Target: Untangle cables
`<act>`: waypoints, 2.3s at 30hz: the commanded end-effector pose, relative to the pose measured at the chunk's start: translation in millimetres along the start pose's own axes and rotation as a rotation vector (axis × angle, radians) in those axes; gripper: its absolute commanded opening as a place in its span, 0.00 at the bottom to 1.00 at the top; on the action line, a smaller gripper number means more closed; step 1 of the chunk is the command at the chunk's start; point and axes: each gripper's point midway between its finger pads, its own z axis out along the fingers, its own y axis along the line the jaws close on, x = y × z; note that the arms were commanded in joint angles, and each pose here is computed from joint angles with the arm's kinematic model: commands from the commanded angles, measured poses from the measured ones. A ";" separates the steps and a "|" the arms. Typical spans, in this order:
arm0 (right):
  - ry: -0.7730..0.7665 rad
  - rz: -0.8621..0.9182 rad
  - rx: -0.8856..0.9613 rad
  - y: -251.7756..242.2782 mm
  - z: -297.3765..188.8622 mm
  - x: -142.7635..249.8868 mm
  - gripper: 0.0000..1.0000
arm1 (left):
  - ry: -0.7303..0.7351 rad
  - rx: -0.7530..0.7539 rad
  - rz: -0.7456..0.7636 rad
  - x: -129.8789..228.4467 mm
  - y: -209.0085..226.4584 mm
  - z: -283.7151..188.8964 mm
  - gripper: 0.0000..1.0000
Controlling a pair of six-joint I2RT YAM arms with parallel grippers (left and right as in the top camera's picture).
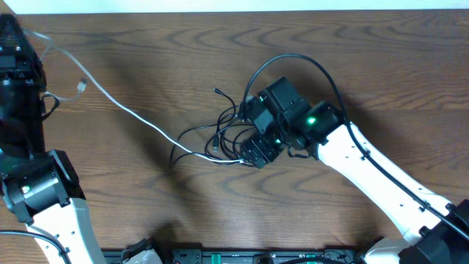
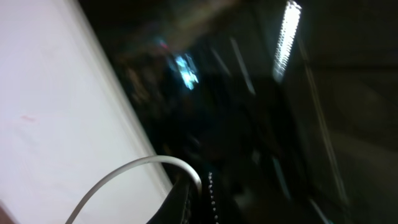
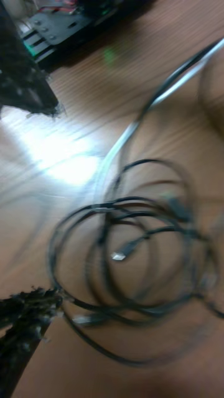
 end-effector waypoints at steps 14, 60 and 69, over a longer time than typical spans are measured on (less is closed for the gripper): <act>-0.407 -0.283 -0.375 105.8 -46.5 -100.1 0.94 | 0.372 0.283 -0.138 101.3 -83.6 -10.0 0.07; -0.427 -0.017 -0.228 77.5 -24.0 -122.5 0.01 | 0.440 0.217 -0.112 128.8 -69.5 -10.4 0.08; -0.573 0.019 -0.163 50.0 -114.5 -121.5 0.01 | 0.444 0.071 -0.083 135.6 -33.0 -7.0 0.08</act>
